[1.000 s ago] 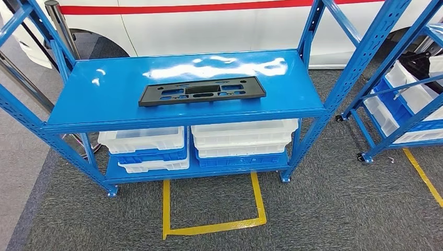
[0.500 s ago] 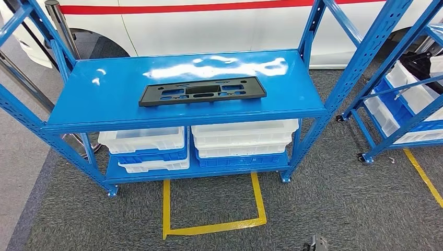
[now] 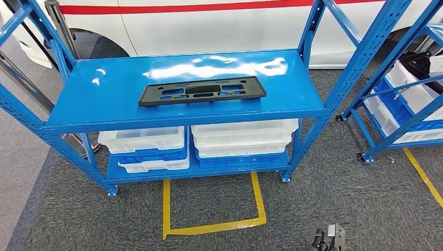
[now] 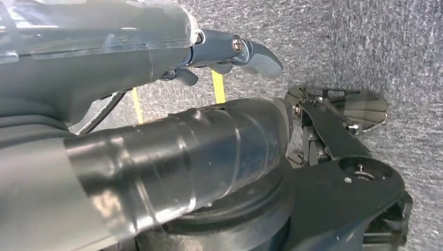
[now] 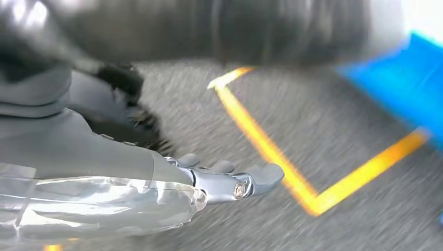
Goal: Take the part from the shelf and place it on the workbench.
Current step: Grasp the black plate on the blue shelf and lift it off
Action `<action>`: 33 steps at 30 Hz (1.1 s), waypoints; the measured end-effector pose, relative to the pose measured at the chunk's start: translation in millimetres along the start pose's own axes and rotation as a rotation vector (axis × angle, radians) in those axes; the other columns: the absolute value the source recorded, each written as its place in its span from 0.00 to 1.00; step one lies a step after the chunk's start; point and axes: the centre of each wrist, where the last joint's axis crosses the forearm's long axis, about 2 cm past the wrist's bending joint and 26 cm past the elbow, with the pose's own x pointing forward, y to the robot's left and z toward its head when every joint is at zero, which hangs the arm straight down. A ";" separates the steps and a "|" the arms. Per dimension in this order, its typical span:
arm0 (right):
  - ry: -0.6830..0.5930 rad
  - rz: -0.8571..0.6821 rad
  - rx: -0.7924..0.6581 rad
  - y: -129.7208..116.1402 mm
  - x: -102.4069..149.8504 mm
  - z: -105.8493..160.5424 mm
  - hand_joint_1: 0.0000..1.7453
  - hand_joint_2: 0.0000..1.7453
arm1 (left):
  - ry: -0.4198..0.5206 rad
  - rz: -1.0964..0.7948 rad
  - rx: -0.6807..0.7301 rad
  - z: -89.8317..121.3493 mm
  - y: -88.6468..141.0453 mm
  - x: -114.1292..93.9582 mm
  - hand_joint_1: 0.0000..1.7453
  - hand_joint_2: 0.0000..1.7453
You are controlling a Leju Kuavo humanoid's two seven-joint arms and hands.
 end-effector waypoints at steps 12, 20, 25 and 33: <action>-0.237 -0.035 0.527 65.9 40.7 17.9 0.00 1.00 | -0.011 0.009 -0.004 4.4 -11.9 -2.7 0.00 0.00; -0.338 -0.028 0.924 117.7 55.1 47.5 0.00 1.00 | -0.014 -0.004 -0.004 5.6 -16.2 -4.6 0.00 0.00; -0.359 -0.002 1.137 141.3 58.1 69.1 0.00 1.00 | -0.023 -0.004 -0.007 5.7 -17.7 -4.7 0.00 0.00; -0.306 0.187 1.100 145.3 58.7 81.5 0.00 0.00 | -0.001 0.024 0.008 9.0 -23.7 -13.5 0.00 0.00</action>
